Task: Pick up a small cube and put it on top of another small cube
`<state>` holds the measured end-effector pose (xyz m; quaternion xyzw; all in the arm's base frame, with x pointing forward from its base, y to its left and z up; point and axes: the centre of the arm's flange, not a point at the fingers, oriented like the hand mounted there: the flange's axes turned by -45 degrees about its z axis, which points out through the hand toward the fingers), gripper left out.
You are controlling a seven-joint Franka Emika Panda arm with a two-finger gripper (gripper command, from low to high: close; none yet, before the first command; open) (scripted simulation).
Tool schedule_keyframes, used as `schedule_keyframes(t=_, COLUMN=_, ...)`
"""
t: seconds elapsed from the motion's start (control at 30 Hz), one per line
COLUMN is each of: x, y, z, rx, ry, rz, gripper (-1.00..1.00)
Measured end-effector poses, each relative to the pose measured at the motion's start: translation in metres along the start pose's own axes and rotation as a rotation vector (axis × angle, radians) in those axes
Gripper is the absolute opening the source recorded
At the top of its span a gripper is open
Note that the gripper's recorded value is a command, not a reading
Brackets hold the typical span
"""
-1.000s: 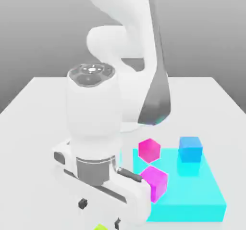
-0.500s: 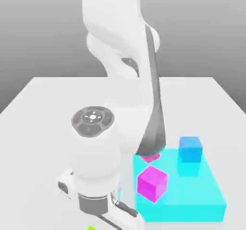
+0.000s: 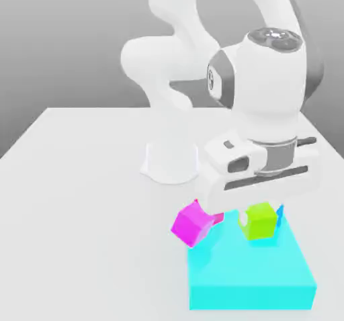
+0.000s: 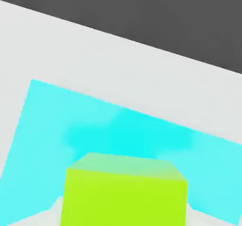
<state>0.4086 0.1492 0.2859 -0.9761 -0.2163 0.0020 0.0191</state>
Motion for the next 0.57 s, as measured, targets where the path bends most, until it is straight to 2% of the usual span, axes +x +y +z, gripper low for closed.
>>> schedule_keyframes(t=0.27, x=-0.071, y=-0.083, z=-0.021, rx=-0.028, ry=-0.014, rz=-0.563, gripper=-1.0)
schedule_keyframes(t=0.47, x=-0.08, y=-0.089, z=0.037, rx=-0.035, ry=-0.017, rz=-0.632, gripper=-1.0)
schedule_keyframes(t=0.5, x=-0.08, y=-0.089, z=0.042, rx=-0.035, ry=-0.017, rz=-0.633, gripper=1.0)
schedule_keyframes(t=0.57, x=-0.08, y=-0.089, z=0.042, rx=-0.035, ry=-0.017, rz=-0.633, gripper=1.0)
